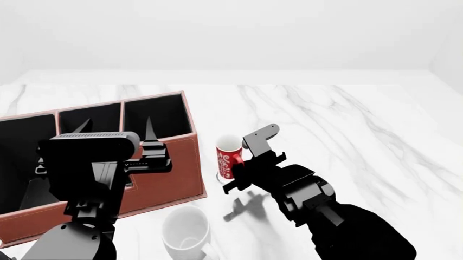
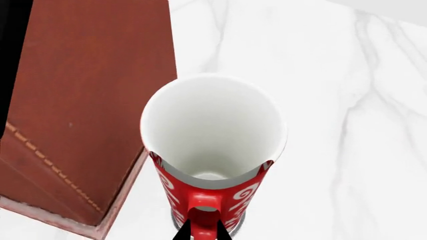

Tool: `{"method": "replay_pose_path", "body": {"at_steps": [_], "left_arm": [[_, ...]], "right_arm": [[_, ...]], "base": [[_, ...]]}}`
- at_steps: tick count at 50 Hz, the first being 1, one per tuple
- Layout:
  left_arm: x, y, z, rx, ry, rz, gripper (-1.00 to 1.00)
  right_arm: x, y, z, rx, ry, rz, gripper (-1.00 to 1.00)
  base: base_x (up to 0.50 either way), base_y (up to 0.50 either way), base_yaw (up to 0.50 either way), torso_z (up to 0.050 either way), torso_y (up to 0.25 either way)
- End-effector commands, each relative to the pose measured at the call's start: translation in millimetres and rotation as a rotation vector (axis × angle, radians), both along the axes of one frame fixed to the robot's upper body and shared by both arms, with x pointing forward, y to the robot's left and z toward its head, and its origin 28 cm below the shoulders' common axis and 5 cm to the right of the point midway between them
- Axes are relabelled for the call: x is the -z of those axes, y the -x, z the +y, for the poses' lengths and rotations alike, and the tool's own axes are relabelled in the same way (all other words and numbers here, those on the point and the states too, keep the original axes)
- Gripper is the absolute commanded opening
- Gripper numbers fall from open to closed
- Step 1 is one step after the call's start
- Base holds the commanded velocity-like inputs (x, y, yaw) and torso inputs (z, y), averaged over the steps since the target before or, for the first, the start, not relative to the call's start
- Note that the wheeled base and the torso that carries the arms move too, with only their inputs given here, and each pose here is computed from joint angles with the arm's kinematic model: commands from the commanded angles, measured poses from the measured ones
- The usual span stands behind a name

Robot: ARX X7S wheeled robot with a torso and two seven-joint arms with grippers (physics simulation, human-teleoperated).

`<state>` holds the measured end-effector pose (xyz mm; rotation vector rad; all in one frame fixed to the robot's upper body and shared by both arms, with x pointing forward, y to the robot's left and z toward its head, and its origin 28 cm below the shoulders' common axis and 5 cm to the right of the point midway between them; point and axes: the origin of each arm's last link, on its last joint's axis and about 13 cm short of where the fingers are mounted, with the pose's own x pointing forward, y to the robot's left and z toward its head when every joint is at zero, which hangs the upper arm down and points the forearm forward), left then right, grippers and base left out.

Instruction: Pick up the red mug and place it to the right of the caddy.

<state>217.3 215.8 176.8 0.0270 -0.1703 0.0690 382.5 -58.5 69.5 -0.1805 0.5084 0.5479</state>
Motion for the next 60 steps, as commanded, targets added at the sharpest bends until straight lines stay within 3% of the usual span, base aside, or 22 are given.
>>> {"method": "replay_pose_path", "body": {"at_steps": [1,8,24,31,32,53,54,55,57,60], "left_arm": [[0,0,0.2,0.000,0.001,0.000,1.00],[0,0,-0.1,0.000,0.000,0.000,1.00],[0,-1,-0.3,0.001,-0.001,0.000,1.00],[-1,0,-0.6,0.002,-0.001,0.000,1.00],[-1,0,-0.6,0.002,-0.001,-0.001,1.00],[-2,0,1.1,-0.004,0.007,-0.003,1.00],[-2,0,1.1,-0.005,0.007,-0.003,1.00],[-1,0,0.8,-0.004,0.005,-0.003,1.00],[-1,-1,0.7,-0.004,0.006,-0.002,1.00],[-1,-1,0.8,-0.004,0.006,-0.003,1.00]], "right_arm": [[3,2,-1.0,-0.011,0.017,0.029,-1.00],[6,6,-2.3,0.005,0.065,0.095,-1.00],[4,5,-4.5,-0.020,0.020,0.139,-1.00],[7,7,-3.7,-0.024,0.052,0.141,-1.00],[7,7,-3.7,-0.032,0.064,0.148,1.00],[5,4,-13.8,0.032,0.070,0.120,1.00],[4,6,-17.9,0.052,0.069,0.119,1.00],[6,13,-35.2,0.114,0.082,0.119,1.00],[-1,25,-29.1,0.092,0.055,0.100,1.00],[-12,51,-39.1,0.098,0.034,0.076,1.00]], "base": [[0.00,0.00,0.00,0.000,0.000],[0.00,0.00,0.00,0.000,0.001],[0.00,0.00,0.00,0.000,0.000],[0.00,0.00,0.00,0.000,0.000],[0.00,0.00,0.00,0.000,0.000],[0.00,0.00,0.00,0.000,0.000],[0.00,0.00,0.00,0.000,0.000],[0.00,0.00,0.00,0.000,0.000],[0.00,0.00,0.00,0.000,0.000],[0.00,0.00,0.00,0.000,0.000]]}}
